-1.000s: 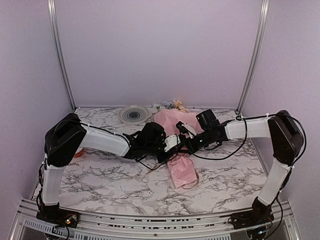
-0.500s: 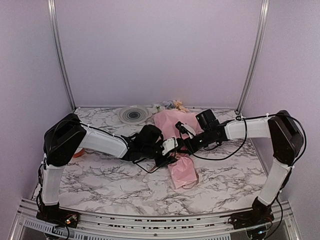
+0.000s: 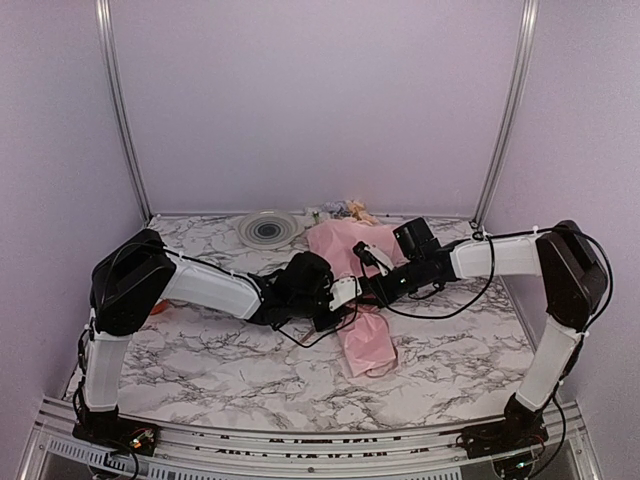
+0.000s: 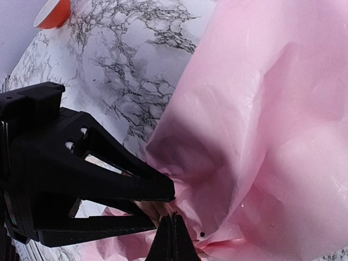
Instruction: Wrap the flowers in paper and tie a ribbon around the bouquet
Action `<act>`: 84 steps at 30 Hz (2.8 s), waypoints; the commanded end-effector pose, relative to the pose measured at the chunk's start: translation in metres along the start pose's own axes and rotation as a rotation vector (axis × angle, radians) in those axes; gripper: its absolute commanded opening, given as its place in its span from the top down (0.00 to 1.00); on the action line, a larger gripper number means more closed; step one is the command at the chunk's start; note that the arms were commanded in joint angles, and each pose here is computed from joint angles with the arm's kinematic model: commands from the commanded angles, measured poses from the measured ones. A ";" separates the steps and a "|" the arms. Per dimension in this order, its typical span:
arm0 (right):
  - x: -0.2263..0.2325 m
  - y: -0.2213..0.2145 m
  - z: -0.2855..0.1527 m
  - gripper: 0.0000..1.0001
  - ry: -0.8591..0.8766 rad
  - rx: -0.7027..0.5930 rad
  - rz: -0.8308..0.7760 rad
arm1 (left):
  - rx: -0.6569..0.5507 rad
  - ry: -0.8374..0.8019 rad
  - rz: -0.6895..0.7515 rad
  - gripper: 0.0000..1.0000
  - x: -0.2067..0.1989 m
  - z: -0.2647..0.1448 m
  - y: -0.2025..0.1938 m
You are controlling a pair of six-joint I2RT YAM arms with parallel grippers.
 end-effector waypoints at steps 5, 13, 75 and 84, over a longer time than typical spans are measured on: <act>0.006 0.014 -0.006 0.88 -0.008 -0.045 -0.014 | -0.056 -0.001 -0.071 0.80 0.001 -0.003 0.010; 0.009 0.011 -0.036 0.67 -0.020 -0.092 0.017 | -0.082 -0.038 -0.113 0.82 0.000 -0.007 0.014; 0.030 -0.019 -0.030 1.00 0.073 -0.052 0.170 | -0.125 -0.116 -0.274 0.63 0.013 -0.031 0.012; 0.019 -0.028 -0.021 1.00 0.027 0.009 0.294 | -0.191 -0.299 -0.287 0.36 0.006 -0.058 0.019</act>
Point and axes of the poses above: each gripper's point midway between its finger pads, its own z axis out along the fingers, its own x axis along the line the jaws close on, y = z × x, the point moved 4 cm from there along -z, back along the fingers, and after that the axes turned 2 degrees about -z, right-handed, at the moved point
